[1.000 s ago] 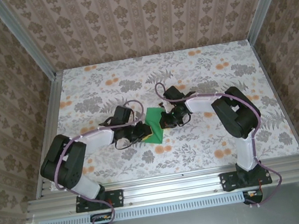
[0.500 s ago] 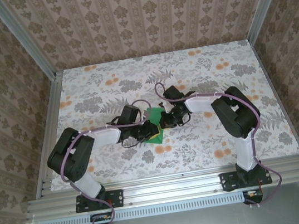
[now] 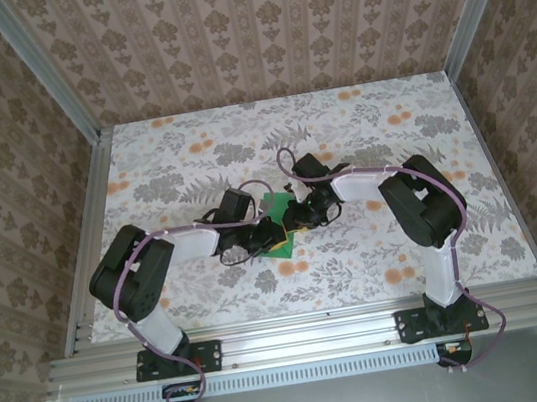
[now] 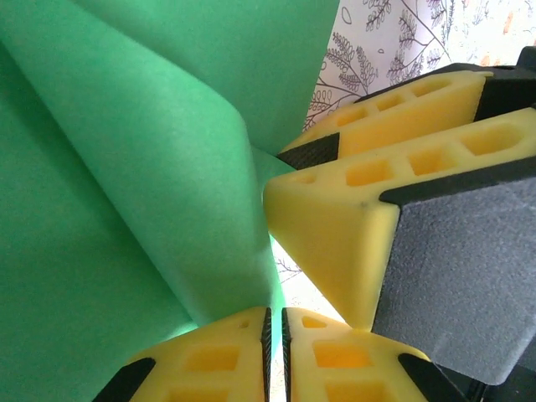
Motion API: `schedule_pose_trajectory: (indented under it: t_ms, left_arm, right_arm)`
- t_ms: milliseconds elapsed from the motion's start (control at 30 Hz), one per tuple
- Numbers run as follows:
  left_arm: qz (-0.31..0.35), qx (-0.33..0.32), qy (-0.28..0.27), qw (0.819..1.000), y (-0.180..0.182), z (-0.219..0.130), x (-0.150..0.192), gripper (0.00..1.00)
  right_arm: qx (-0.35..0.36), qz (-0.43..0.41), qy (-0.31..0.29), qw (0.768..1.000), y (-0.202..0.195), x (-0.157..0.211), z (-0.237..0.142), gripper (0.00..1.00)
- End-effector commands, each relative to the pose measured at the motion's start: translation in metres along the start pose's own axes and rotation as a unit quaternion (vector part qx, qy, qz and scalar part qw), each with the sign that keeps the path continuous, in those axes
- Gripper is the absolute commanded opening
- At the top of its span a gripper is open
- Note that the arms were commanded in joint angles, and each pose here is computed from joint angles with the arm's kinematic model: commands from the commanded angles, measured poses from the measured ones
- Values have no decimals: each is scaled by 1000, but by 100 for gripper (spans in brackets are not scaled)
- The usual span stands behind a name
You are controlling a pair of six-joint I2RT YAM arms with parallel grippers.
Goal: Fold a paper plane with a square sheet of paper (pick it up from the middle)
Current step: Fold the triangle a second time at the center of the table.
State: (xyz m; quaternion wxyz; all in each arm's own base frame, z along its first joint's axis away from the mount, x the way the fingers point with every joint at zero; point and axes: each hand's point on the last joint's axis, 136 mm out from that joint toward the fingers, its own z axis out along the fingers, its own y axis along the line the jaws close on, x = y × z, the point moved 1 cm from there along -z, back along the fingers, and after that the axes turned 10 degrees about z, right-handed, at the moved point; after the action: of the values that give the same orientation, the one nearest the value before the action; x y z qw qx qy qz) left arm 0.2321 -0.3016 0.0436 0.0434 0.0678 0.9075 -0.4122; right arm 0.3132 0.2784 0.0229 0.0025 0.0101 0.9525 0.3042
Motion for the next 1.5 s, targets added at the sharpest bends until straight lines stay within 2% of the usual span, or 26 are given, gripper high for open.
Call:
schedule_pose_trajectory:
  t_ms: [0, 733, 1467]
  left_arm:
    - [0, 3, -5, 1000, -4, 3, -6, 14]
    - [-19, -18, -10, 1000, 8, 5, -5, 8]
    - [-34, -6, -20, 999, 4, 9, -7, 4]
  right_arm:
    - [50, 28, 23, 998, -29, 11, 14, 29]
    - [9, 113, 15, 993, -38, 7, 16, 36]
    - [30, 143, 21, 989, -51, 11, 21, 28]
